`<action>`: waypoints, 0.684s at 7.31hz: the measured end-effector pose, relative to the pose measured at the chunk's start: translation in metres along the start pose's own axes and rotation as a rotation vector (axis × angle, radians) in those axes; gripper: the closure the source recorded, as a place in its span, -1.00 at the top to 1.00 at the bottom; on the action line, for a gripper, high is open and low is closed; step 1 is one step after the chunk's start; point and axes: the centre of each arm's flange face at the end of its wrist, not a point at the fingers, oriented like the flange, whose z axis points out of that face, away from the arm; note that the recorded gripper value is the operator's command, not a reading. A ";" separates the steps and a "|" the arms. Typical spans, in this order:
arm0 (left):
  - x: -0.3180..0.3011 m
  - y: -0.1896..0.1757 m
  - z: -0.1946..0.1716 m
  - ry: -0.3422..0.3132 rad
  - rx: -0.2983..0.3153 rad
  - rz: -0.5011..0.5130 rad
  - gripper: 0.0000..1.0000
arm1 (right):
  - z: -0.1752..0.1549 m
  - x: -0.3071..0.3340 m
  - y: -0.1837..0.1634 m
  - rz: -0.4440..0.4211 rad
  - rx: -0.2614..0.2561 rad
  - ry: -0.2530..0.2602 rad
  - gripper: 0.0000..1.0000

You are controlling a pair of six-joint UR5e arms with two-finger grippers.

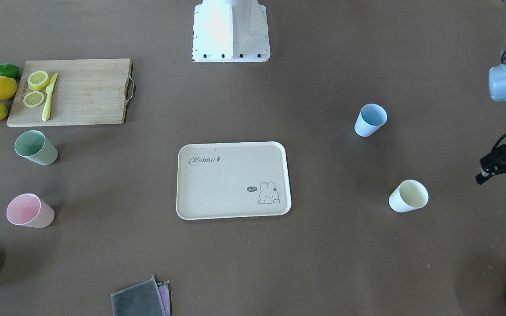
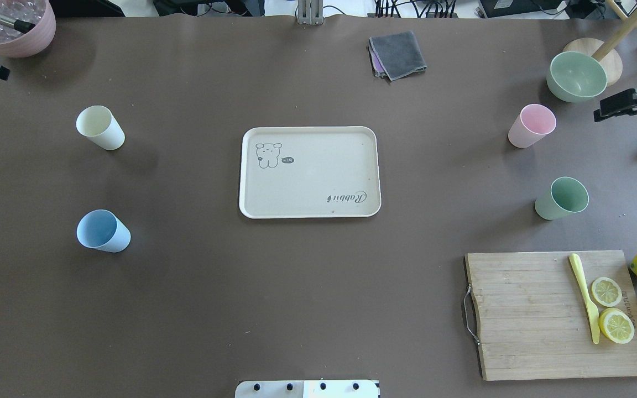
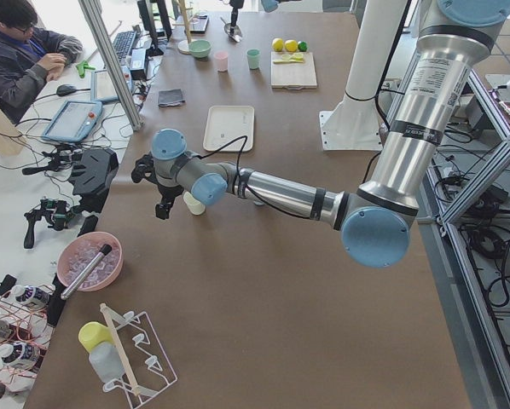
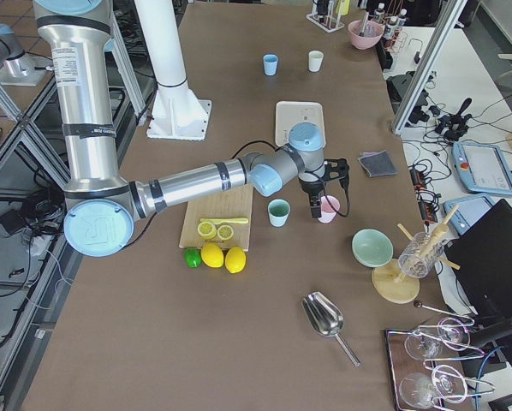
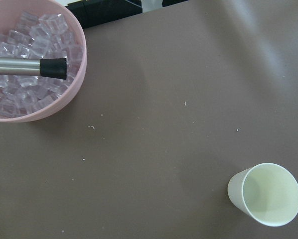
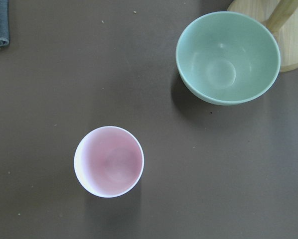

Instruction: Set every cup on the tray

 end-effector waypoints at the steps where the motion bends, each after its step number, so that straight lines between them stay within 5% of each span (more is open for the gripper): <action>1: 0.024 0.002 0.036 0.011 -0.003 -0.027 0.97 | 0.004 -0.008 0.001 0.003 -0.001 -0.001 1.00; 4: 0.056 0.011 0.090 -0.008 -0.001 -0.035 0.93 | 0.007 -0.012 0.002 0.004 -0.002 -0.003 1.00; 5: 0.056 0.016 0.096 -0.010 -0.007 -0.033 0.71 | 0.007 -0.013 0.003 0.003 -0.003 -0.003 1.00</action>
